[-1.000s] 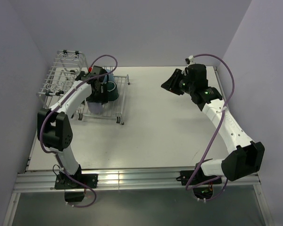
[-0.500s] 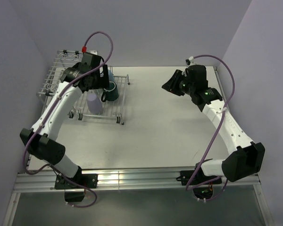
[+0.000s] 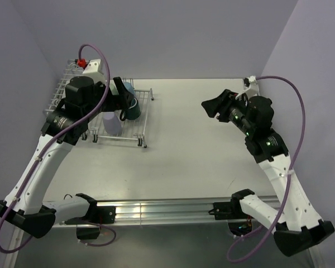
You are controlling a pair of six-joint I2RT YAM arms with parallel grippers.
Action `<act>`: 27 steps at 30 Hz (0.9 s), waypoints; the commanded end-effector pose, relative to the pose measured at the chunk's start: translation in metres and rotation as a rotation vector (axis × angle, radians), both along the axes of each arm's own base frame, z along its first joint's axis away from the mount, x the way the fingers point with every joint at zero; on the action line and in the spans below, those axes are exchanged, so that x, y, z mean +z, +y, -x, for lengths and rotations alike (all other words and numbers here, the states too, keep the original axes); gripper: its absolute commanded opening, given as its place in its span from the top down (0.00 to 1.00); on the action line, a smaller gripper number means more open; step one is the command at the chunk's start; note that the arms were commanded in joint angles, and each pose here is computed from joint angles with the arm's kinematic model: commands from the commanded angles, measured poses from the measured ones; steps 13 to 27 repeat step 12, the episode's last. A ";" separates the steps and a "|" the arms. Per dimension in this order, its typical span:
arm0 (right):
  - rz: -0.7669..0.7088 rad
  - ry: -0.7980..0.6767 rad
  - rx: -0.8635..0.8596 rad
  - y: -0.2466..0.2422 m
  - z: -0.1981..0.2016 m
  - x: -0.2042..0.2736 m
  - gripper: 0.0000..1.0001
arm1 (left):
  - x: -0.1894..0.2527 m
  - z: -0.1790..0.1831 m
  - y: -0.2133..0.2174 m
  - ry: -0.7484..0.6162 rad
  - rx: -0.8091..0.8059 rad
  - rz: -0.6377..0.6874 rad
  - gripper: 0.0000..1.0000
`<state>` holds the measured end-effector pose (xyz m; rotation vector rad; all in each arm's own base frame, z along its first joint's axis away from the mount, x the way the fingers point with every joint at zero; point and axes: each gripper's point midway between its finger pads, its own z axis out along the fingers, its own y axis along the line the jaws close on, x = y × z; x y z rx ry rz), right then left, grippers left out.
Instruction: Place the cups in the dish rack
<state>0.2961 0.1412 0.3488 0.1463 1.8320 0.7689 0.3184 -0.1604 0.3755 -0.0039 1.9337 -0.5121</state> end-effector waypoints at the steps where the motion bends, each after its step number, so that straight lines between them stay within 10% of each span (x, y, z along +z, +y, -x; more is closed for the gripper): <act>1: 0.008 -0.134 -0.051 -0.012 0.006 0.019 0.27 | 0.015 0.001 -0.014 -0.073 -0.065 0.070 0.01; 6: 0.030 -0.158 -0.136 -0.031 0.014 0.021 0.01 | 0.017 0.011 -0.015 -0.113 -0.096 0.085 0.01; 27: 0.045 -0.190 -0.165 -0.040 0.021 0.027 0.00 | 0.017 0.013 -0.016 -0.116 -0.111 0.085 0.01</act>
